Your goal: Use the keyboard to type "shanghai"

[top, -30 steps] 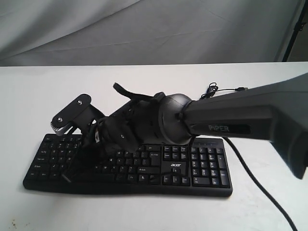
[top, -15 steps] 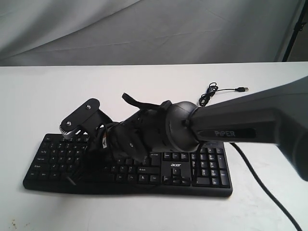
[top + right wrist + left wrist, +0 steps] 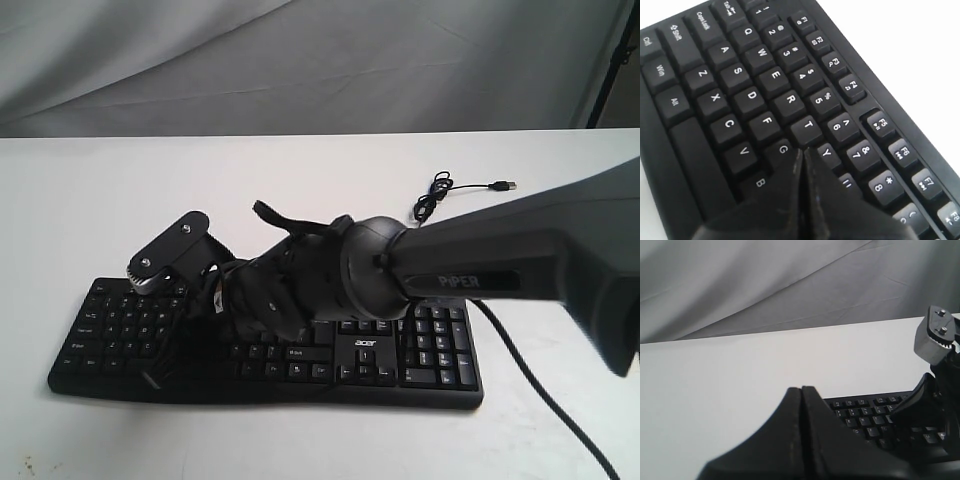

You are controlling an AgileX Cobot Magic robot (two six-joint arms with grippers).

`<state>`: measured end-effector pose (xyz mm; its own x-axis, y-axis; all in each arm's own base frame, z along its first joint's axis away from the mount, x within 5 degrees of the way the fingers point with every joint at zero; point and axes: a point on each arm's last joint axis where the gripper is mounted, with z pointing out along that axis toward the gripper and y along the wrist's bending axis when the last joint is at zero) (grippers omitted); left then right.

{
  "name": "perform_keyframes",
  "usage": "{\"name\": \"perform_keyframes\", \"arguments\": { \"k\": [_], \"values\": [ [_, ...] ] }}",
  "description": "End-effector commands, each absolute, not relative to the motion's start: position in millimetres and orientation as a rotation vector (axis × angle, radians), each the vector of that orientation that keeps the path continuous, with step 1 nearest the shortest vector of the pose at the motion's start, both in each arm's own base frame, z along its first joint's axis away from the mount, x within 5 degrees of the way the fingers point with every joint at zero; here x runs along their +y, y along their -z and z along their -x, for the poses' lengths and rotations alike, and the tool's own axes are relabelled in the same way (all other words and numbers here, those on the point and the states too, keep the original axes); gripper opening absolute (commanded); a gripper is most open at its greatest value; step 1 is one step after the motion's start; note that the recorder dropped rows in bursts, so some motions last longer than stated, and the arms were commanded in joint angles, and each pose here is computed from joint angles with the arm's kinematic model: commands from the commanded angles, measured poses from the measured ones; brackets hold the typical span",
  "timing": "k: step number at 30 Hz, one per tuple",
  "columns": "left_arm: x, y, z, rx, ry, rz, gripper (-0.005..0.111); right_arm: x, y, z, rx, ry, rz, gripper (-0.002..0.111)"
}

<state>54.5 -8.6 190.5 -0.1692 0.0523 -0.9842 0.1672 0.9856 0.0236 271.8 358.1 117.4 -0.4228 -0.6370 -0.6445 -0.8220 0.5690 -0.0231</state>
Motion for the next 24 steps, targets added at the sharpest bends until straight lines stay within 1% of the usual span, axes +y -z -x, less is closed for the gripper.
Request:
{"name": "perform_keyframes", "arguments": {
  "k": [1, 10, 18, 24],
  "values": [
    [-9, -190, -54, 1.735, 0.104, -0.169, 0.000, 358, -109, -273, 2.203, -0.396, 1.152, 0.000],
    [-9, -190, -54, 1.735, 0.104, -0.169, 0.000, 358, -110, -273, 2.207, -0.395, 1.154, 0.000],
    [-9, -190, -54, 1.735, 0.104, -0.169, 0.000, 365, -135, -278, 2.179, -0.387, 1.186, 0.000],
    [-9, -190, -54, 1.735, 0.104, -0.169, 0.000, 394, -154, -277, 2.097, -0.420, 1.219, 0.000]
  ]
}}
